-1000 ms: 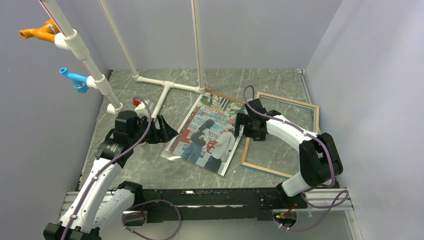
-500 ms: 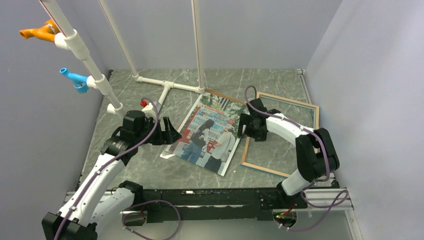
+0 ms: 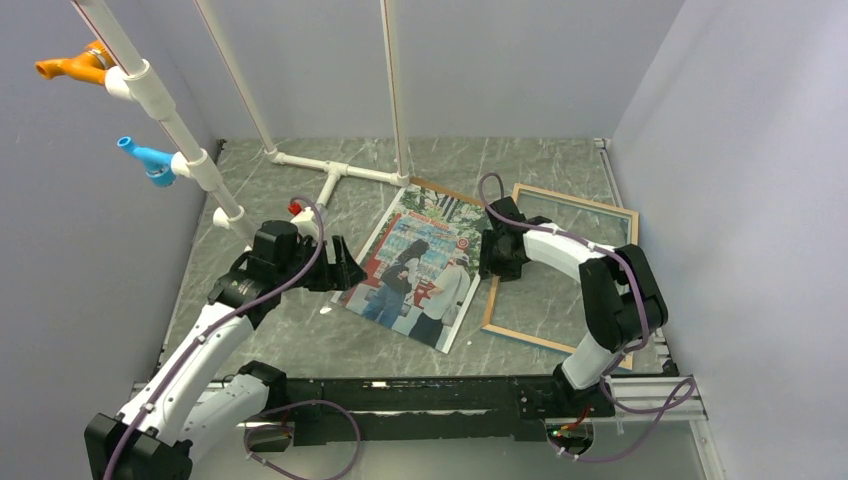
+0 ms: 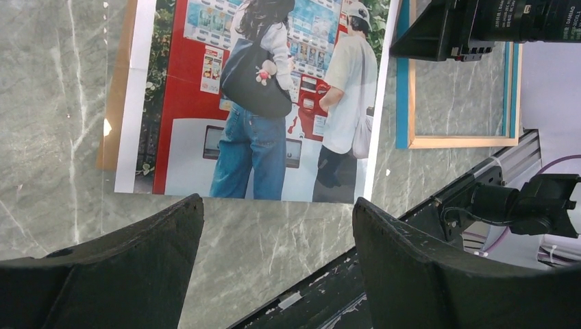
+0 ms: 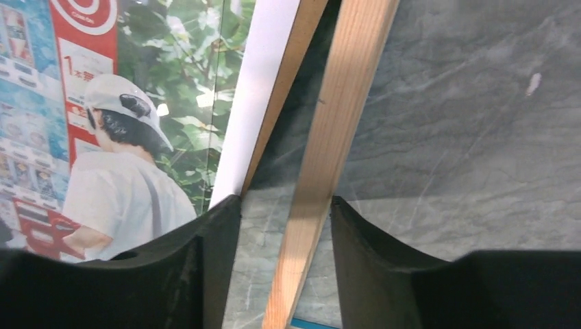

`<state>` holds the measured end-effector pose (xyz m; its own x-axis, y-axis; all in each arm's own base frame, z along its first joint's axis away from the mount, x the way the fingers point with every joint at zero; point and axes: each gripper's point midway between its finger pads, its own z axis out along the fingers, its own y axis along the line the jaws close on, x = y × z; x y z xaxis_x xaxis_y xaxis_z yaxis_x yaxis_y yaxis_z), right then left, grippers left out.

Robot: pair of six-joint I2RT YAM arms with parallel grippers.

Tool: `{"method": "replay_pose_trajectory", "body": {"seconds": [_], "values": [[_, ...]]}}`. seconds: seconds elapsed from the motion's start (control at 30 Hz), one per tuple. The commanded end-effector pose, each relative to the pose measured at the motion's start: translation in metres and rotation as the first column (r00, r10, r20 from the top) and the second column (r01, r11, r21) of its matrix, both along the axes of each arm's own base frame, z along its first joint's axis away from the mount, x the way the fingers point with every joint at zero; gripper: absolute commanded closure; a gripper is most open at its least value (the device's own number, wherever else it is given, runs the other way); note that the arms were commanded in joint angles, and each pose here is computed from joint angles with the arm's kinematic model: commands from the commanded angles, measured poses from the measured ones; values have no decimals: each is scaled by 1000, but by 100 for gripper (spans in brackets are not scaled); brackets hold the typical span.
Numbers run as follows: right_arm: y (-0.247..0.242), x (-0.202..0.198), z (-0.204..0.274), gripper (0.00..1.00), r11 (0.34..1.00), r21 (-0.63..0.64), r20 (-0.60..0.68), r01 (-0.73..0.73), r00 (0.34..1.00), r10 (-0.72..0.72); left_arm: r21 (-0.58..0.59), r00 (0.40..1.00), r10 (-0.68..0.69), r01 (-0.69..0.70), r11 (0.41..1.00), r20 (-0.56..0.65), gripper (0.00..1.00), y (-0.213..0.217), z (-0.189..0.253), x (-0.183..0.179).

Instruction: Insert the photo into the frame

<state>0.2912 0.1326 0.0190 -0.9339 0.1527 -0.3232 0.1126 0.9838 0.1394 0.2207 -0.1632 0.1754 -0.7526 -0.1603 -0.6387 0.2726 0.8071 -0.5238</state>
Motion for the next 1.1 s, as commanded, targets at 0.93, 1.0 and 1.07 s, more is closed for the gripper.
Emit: {"method": "replay_pose_trajectory", "body": {"seconds": [0.93,1.0,1.07], "values": [[12,-35,-15,100,917,-343,34,-204,973,229,11,1000,-28,27,1000,12,17,-12,-7,3],[16,-42,-15,100,917,-338,31,-212,971,236,14,1000,-30,29,999,11,17,-12,-8,3],[16,-50,-14,100,921,-332,25,-204,974,225,16,1000,-29,29,999,9,17,-12,-10,3]]}}
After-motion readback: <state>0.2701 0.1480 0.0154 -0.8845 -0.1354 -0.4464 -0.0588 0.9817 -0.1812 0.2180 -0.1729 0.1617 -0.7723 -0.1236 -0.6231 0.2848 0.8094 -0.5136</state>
